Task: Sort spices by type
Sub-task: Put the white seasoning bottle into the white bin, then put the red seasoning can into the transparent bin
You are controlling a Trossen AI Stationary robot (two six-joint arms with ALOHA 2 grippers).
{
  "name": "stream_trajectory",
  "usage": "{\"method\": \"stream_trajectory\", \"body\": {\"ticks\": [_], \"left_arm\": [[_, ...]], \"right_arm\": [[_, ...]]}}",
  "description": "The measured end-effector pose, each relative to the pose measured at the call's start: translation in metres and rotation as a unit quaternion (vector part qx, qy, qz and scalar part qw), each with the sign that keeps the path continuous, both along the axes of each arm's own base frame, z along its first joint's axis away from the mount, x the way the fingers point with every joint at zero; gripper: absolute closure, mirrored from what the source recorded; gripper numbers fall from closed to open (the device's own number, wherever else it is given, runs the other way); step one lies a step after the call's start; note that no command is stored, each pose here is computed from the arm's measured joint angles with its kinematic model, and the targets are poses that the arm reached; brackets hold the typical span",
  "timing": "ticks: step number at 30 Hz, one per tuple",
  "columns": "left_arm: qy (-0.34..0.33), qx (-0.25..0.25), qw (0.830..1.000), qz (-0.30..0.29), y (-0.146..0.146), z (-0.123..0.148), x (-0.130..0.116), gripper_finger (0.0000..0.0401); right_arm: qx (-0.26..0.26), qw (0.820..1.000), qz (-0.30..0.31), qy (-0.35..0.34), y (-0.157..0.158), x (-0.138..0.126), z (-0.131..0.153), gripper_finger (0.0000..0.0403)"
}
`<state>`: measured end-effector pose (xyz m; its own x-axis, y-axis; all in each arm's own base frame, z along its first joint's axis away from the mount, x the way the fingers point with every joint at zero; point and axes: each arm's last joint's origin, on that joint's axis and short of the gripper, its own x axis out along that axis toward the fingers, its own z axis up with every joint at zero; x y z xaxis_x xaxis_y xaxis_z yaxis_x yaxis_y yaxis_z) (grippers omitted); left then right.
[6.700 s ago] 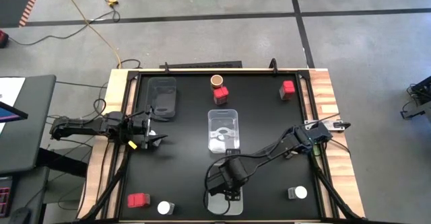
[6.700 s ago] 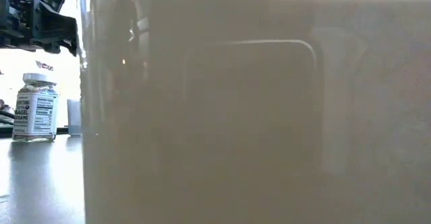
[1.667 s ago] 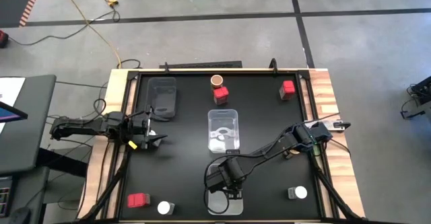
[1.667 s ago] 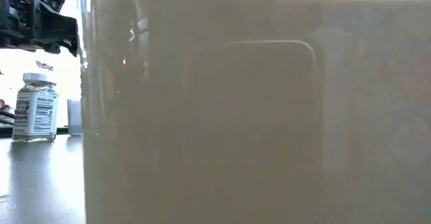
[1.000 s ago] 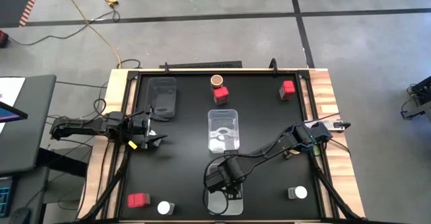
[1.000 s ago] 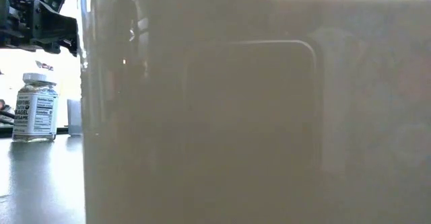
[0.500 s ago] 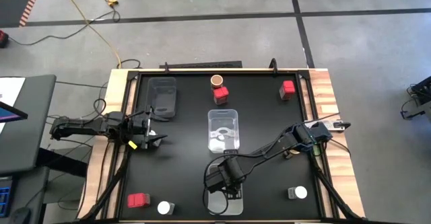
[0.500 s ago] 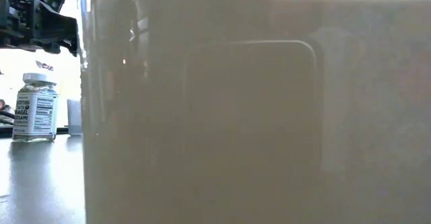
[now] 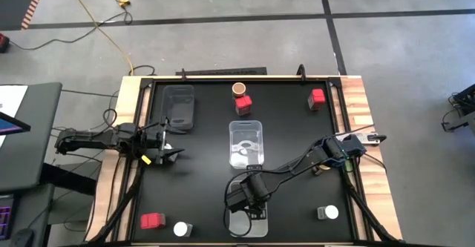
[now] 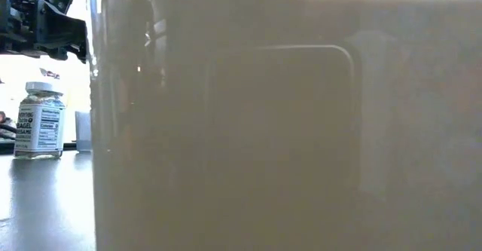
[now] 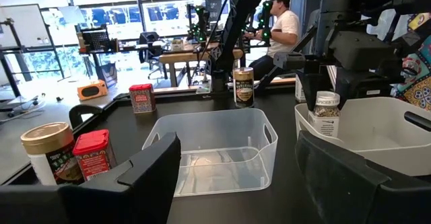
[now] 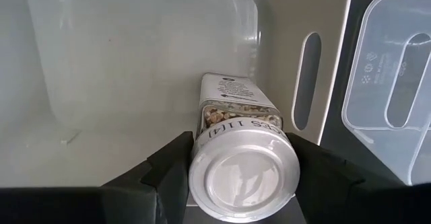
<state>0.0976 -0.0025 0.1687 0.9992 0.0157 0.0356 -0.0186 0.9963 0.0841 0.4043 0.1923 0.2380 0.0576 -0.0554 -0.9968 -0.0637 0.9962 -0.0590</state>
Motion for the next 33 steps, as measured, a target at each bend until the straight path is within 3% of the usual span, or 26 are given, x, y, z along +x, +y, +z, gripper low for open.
{"method": "stream_trajectory", "body": {"ticks": [7,23,33], "left_arm": [[0.000,0.000,1.000,0.000,0.000,0.000,0.000,0.0120],[0.000,0.000,1.000,0.000,0.000,0.000,0.000,0.0120],[0.000,0.000,1.000,0.000,0.000,0.000,0.000,0.0120]], "right_arm": [[-0.001,1.000,0.012,0.001,0.001,0.000,0.000,0.0155],[-0.001,1.000,0.010,0.000,0.001,-0.001,0.000,0.0104],[0.003,1.000,0.007,-0.007,0.001,-0.003,0.016,0.0077]]}}
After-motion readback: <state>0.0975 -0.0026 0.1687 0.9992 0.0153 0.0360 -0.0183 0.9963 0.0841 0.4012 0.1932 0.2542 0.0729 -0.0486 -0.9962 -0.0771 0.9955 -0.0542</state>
